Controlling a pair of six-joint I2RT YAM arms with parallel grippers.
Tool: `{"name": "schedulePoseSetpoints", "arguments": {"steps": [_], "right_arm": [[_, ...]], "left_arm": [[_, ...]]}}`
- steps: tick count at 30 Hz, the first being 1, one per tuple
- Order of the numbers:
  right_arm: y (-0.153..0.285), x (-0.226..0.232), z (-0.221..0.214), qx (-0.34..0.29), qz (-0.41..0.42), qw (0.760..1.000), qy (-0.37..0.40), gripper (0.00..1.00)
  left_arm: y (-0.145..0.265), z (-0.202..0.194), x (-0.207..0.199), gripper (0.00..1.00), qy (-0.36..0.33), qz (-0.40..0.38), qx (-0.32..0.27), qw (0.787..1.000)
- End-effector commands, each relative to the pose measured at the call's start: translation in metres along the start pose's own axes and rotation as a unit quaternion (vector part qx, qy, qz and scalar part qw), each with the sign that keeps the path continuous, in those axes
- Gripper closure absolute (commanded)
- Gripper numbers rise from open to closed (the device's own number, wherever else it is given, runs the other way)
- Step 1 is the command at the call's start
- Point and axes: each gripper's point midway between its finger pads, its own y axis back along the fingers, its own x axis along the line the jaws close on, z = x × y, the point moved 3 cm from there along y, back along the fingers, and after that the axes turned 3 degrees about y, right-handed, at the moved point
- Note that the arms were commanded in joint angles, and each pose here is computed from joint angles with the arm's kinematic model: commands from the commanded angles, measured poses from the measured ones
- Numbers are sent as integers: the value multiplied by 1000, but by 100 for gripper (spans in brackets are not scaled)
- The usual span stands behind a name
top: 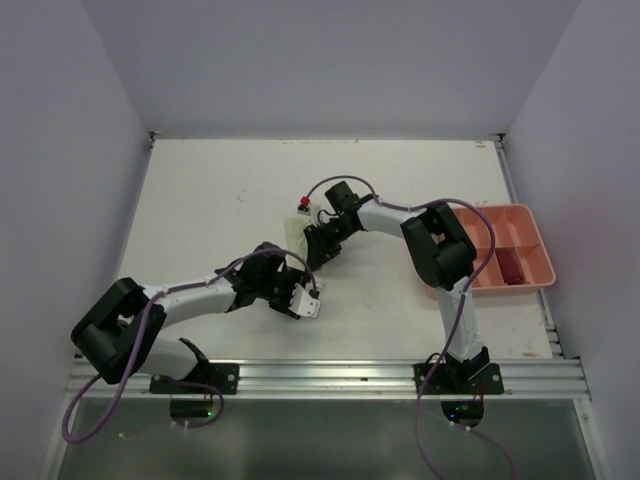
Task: Roll the underwear
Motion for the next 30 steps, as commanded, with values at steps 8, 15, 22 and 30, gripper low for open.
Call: {"name": "schedulePoseSetpoints", "arguments": {"steps": [8, 15, 22, 30], "right_arm": [[-15, -10, -27, 36, 1, 999, -23, 73], [-14, -7, -28, 35, 9, 999, -31, 73], [10, 3, -1, -11, 15, 999, -27, 62], [107, -8, 51, -114, -62, 990, 47, 41]], "left_arm": [[-13, -6, 13, 52, -50, 7, 12, 999], [-11, -12, -4, 77, -26, -47, 32, 998], [-4, -7, -22, 100, 37, -109, 30, 993], [-2, 1, -7, 100, 170, -210, -12, 963]]}}
